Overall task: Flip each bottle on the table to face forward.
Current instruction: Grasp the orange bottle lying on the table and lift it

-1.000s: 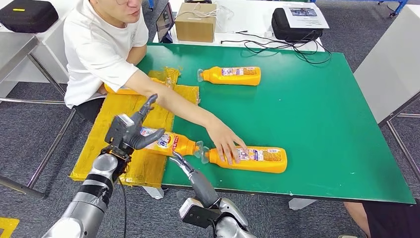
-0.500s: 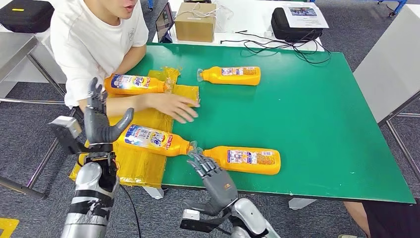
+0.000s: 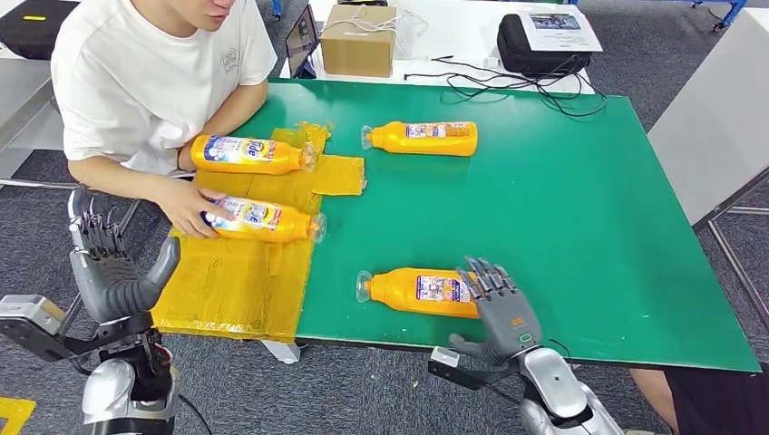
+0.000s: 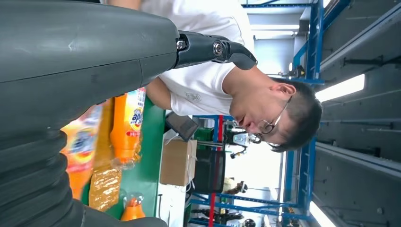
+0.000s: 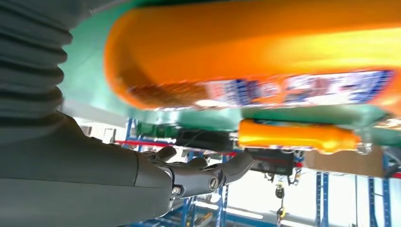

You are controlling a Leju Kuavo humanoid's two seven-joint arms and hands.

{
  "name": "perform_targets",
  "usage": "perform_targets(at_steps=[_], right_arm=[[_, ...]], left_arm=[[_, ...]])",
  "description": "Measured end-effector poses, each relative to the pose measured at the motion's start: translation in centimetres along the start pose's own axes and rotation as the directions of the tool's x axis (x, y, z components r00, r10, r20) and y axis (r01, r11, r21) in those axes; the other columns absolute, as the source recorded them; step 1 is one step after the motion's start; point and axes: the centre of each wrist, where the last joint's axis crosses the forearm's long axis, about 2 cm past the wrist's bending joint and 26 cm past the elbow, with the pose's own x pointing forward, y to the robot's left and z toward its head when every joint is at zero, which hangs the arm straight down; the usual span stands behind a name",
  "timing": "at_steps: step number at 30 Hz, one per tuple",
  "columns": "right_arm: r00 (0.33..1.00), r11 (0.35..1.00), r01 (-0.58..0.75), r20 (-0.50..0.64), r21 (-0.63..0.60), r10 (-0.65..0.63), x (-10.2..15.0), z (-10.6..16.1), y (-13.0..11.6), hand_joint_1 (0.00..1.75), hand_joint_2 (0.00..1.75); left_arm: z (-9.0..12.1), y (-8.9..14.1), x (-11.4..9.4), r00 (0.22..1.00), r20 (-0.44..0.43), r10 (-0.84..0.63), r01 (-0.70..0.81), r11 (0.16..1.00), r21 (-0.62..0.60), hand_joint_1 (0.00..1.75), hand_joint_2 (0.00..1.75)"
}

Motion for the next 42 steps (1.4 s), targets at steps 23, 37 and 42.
perform_targets(at_steps=[23,37,42], right_arm=[[0.974,0.961,0.222,-0.086,0.163,-0.210,-3.1,-8.9,-0.7,0.00,1.75],[0.969,0.887,0.237,-0.162,0.396,-0.187,-3.8,-12.5,-1.7,0.24,1.75],[0.971,0.883,0.228,-0.162,0.411,-0.175,-3.9,-12.8,-1.8,0.24,1.75]], left_arm=[[-1.5,-2.2,-1.3,0.999,-0.043,0.009,-0.012,0.998,-0.056,0.00,1.75],[-1.2,-2.1,-2.2,0.997,-0.082,-0.015,0.009,0.998,-0.070,0.00,1.75],[-1.2,-2.1,-2.3,0.996,-0.087,-0.018,0.012,0.997,-0.071,0.00,1.75]])
